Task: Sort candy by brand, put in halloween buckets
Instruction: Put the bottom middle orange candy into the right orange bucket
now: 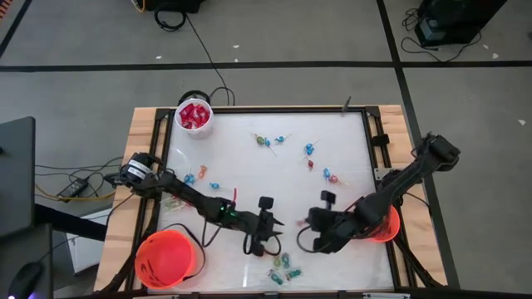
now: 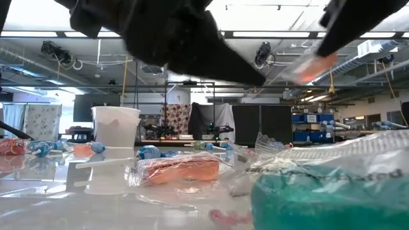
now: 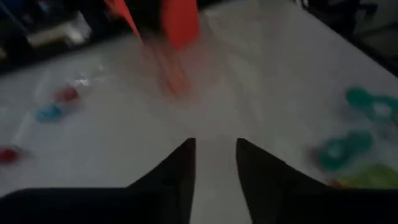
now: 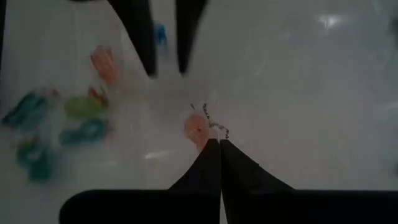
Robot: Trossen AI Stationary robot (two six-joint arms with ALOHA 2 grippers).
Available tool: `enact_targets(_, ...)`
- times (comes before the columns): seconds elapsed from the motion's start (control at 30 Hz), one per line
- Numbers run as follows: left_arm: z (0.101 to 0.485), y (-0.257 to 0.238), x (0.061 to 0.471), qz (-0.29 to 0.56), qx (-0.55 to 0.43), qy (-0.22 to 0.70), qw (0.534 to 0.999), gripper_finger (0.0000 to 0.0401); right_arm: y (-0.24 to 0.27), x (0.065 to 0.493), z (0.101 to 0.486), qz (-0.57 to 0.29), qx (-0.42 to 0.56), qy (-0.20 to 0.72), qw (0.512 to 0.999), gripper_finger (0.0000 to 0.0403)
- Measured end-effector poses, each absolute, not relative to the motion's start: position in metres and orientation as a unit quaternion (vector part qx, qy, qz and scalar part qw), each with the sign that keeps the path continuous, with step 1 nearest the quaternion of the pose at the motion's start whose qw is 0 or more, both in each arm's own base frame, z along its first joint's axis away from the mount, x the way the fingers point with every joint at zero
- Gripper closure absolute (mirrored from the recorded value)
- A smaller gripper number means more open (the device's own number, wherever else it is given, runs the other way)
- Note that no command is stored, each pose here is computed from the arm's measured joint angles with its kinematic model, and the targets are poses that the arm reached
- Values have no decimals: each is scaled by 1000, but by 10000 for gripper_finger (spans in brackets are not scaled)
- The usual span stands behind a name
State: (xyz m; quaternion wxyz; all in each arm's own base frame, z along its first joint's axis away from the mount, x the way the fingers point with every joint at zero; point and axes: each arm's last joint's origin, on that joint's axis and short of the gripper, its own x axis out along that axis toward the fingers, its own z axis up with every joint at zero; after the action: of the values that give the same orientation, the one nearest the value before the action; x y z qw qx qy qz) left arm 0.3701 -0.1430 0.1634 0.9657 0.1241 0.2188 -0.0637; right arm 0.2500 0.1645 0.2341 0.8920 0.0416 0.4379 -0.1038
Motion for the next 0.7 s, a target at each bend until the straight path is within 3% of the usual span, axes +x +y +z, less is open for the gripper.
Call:
enact_targets(0.17, 152, -147, 362, -155, 76, 289, 942, 238, 152, 218, 257, -80, 92, 500, 857, 399)
enact_targets(0.37, 150, -155, 358, -246, 24, 311, 918, 233, 138, 173, 281, -43, 155, 593, 789, 397)
enact_targets(0.53, 150, -161, 354, -270, -5, 324, 907, 233, 129, 139, 293, -62, 194, 641, 740, 396)
enact_targets(0.7, 141, -163, 346, -227, 25, 371, 900, 233, 128, 119, 298, -92, 216, 651, 722, 396)
